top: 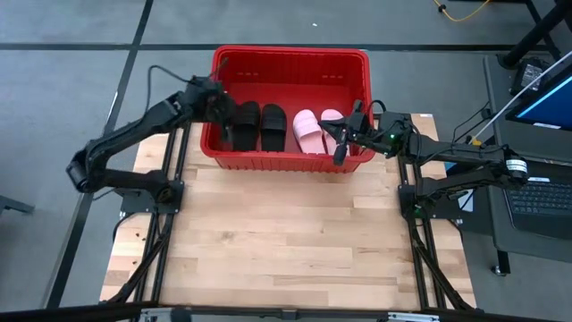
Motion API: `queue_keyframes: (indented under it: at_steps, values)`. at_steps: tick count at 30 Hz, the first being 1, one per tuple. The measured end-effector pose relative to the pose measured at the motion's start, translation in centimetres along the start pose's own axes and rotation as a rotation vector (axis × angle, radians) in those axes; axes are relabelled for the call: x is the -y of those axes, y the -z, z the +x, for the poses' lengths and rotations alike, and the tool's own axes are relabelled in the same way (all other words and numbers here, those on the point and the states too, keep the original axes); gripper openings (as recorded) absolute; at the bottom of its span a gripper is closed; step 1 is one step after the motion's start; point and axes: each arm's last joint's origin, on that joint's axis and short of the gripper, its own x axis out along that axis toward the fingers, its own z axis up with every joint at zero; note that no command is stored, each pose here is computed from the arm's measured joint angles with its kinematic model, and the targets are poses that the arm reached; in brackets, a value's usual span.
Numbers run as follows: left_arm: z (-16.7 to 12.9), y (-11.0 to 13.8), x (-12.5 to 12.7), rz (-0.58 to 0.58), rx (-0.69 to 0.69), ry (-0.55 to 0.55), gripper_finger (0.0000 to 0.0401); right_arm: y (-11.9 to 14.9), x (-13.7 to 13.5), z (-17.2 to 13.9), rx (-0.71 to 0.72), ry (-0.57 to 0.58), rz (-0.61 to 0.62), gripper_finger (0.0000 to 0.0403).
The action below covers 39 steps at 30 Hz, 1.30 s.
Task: Pick and place slides into bin
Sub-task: Return to Home Position
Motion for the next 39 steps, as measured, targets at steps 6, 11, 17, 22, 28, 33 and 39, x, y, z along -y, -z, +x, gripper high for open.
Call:
queue_keyframes:
  at_steps: [6,11,17,22,28,33,39]
  values:
    - [-4.2,-1.4,1.0,-0.092,0.157,-0.033,0.0049,-0.3,-0.3,0.0,0.029,-0.019,0.019,0.0007]
    - [-7.0,-2.1,2.1,-0.178,0.257,-0.019,0.0005,-1.5,-1.1,-0.3,0.038,-0.056,0.008,0.0005]
    - [-10.1,-2.5,3.5,-0.292,0.372,0.028,0.0001,-3.9,-2.5,-1.1,-0.054,-0.130,-0.019,0.0003]
    - [-12.2,-2.5,5.3,-0.356,0.450,0.052,0.0001,-4.0,-4.3,-2.0,-0.156,-0.219,-0.031,0.0002]
    - [-10.2,-0.5,9.5,-0.466,0.472,0.145,0.0001,-1.9,-6.8,-2.5,-0.189,-0.313,-0.015,0.0002]
    - [-8.5,1.0,13.2,-0.473,0.499,0.156,0.0001,-1.1,-8.4,-3.1,-0.162,-0.378,-0.018,0.0002]
    - [-9.5,1.2,14.5,-0.393,0.524,0.179,0.0001,-1.3,-9.1,-3.6,-0.153,-0.414,-0.034,0.0002]
